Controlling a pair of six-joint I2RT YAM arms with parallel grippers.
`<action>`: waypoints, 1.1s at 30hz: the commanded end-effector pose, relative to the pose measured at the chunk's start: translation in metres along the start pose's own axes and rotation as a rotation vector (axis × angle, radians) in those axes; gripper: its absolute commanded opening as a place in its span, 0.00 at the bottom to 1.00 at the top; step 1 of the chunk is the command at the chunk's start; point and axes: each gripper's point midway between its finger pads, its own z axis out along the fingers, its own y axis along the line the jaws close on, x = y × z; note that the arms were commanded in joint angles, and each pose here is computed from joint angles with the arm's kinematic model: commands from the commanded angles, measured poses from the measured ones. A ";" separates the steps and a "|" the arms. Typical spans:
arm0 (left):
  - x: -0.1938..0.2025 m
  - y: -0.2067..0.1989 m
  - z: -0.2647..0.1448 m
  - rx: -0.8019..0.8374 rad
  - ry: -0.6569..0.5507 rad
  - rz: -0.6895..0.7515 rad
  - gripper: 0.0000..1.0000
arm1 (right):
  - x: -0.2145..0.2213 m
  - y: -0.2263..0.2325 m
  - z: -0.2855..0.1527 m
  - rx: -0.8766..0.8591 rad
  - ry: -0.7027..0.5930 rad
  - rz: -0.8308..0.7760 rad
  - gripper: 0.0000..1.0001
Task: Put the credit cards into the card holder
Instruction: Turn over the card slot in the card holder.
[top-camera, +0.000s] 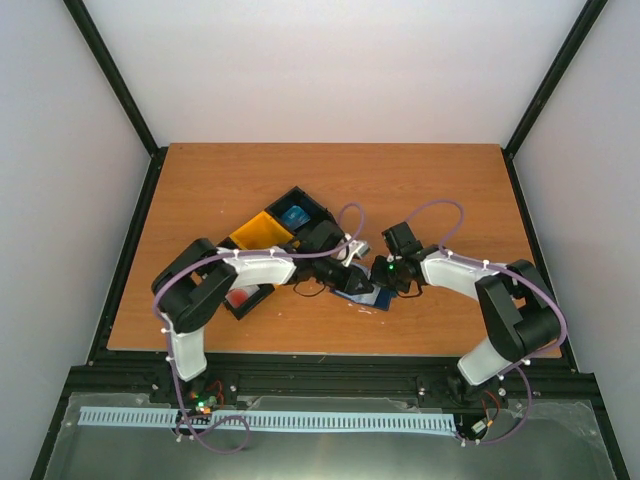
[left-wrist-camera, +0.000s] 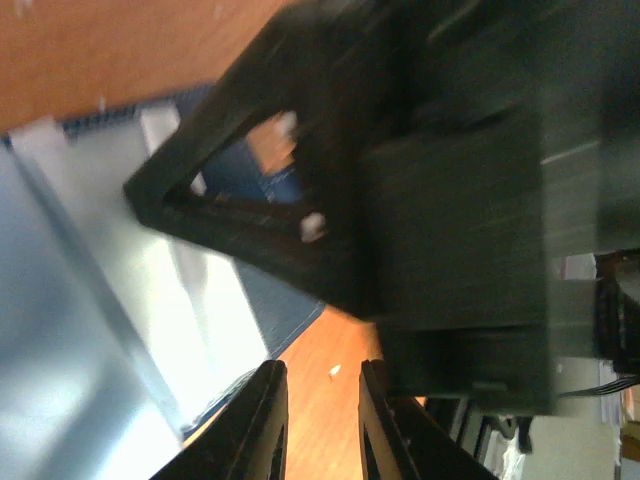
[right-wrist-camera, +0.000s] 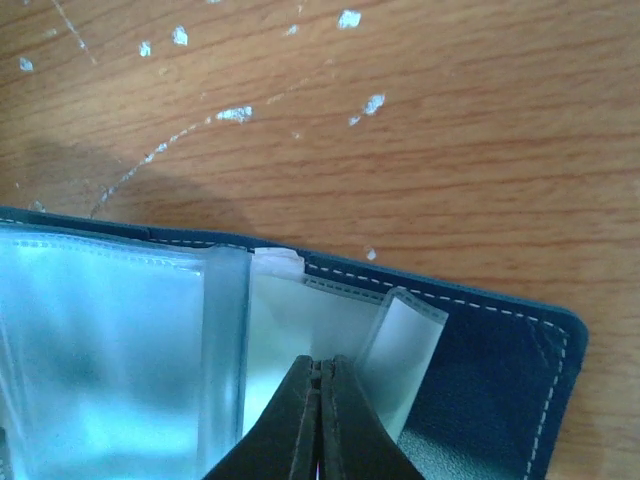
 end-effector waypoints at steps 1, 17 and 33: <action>-0.038 -0.022 -0.032 -0.072 -0.106 0.053 0.23 | 0.005 -0.014 0.007 0.054 0.022 -0.016 0.03; -0.017 0.052 -0.041 -0.323 -0.060 -0.127 0.36 | 0.004 -0.013 0.010 0.057 0.040 -0.046 0.04; 0.005 0.077 -0.041 -0.411 0.010 -0.196 0.22 | -0.010 0.041 -0.014 -0.105 0.053 -0.179 0.07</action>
